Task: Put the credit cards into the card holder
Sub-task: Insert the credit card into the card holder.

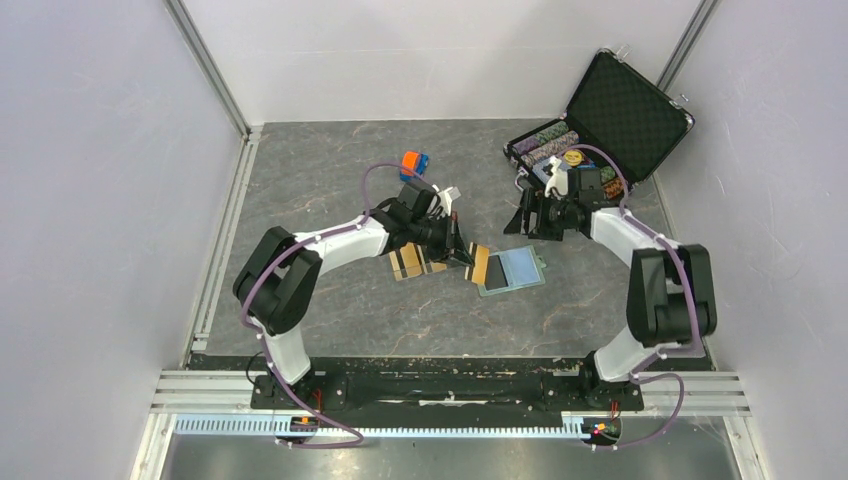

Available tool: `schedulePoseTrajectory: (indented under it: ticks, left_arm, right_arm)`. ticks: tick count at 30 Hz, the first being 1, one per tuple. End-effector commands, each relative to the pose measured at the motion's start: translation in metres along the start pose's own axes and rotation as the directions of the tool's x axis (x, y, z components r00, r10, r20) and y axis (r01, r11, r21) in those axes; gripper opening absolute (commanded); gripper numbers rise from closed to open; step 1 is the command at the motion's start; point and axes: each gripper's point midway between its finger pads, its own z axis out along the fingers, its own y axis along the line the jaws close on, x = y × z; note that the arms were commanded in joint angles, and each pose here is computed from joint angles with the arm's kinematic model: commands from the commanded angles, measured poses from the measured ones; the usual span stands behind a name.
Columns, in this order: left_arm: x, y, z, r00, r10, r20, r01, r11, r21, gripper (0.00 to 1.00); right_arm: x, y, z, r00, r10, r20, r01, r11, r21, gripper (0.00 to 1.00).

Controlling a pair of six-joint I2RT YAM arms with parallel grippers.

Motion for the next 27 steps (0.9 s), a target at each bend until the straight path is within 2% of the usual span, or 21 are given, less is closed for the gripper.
schedulePoseTrajectory:
  ticks: [1,5,12,20,23,27]
  left_arm:
    - [-0.006,-0.014,-0.006,0.995,0.099,0.018,-0.099,0.995,-0.016,0.02]
    - [-0.005,-0.014,-0.007,0.994,0.107,0.017,-0.106,0.994,-0.024,0.02]
    - [0.0,-0.01,0.0,0.996,0.088,0.016,-0.088,0.996,-0.026,0.02]
    - [0.008,-0.012,0.018,0.997,0.071,-0.005,-0.071,0.997,-0.008,0.02]
    - [0.012,-0.013,0.027,0.997,0.069,-0.02,-0.069,0.998,0.0,0.02]
    - [0.017,-0.011,0.041,0.996,0.078,-0.045,-0.078,0.997,0.009,0.02]
  right_arm:
    - [-0.002,0.004,0.019,0.995,-0.084,-0.06,0.083,0.996,-0.02,0.76]
    - [0.015,0.005,0.04,0.986,-0.09,-0.143,0.088,0.996,-0.024,0.6]
    - [0.046,-0.007,0.036,0.965,-0.066,-0.255,0.085,0.994,0.063,0.47]
    - [0.087,0.005,0.014,0.951,-0.047,-0.304,0.054,0.998,0.015,0.46]
    - [0.085,0.01,0.01,0.957,-0.047,-0.287,0.05,0.999,0.002,0.48]
    - [0.065,0.009,0.0,0.971,-0.073,-0.229,0.088,0.994,0.058,0.55]
